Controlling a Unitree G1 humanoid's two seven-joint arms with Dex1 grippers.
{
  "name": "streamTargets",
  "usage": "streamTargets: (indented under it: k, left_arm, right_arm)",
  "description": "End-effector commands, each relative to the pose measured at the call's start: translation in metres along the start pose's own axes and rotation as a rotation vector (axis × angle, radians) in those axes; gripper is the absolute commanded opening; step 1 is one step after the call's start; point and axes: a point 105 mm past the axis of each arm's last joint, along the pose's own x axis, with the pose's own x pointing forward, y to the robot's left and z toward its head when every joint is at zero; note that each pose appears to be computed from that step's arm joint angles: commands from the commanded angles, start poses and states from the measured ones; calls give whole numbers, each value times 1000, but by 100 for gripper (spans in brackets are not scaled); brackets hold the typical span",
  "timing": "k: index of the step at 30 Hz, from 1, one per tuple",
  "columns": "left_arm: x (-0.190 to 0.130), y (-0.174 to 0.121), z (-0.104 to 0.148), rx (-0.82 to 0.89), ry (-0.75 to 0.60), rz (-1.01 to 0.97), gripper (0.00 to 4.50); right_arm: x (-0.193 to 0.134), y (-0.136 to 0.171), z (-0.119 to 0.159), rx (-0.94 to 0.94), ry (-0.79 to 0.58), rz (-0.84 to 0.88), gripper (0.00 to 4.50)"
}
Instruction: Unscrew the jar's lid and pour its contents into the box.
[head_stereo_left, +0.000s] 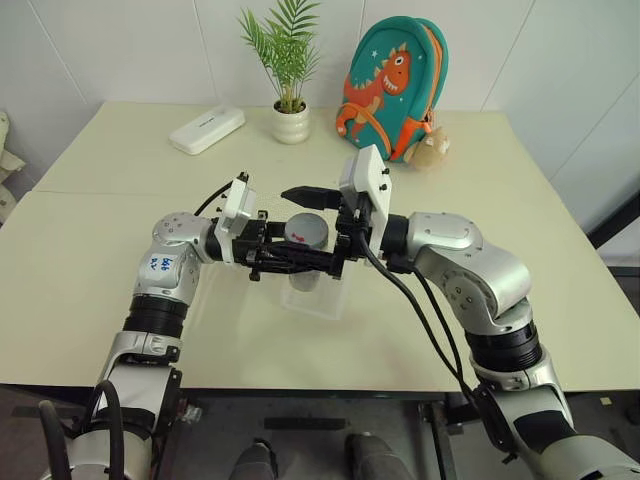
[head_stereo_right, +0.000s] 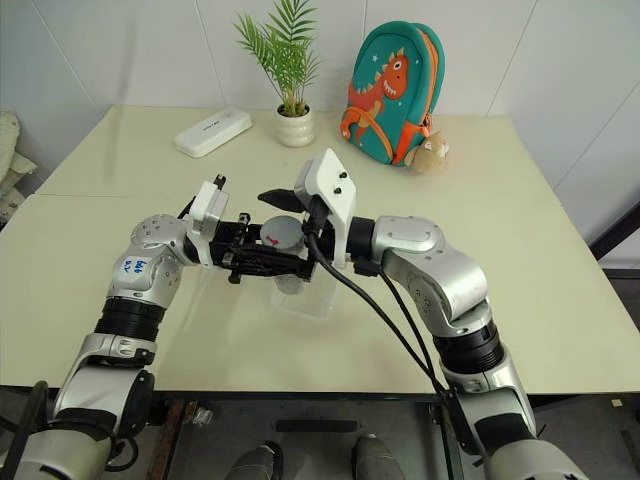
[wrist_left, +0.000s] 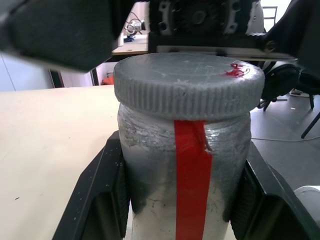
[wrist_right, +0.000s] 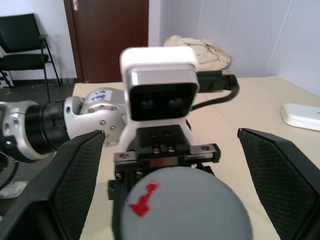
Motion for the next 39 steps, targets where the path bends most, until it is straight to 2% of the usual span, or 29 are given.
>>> streamTargets:
  k: [1,10,21,31,39]
  left_arm:
    - [2,-2,14,64,-33,-23,207]
    - [-3,-3,13,59,-36,-19,207]
    - [-13,-2,10,40,-33,22,207]
    - [-18,5,6,30,-28,54,207]
    - [-15,7,5,27,-35,41,207]
  right_arm:
    - [2,-4,12,-61,-26,-3,447]
    - [-2,-15,14,-84,-9,-27,447]
    - [-26,-22,13,-101,53,-79,447]
    - [-39,-13,19,-100,68,-69,447]
    - [-24,4,36,-47,-26,-21,447]
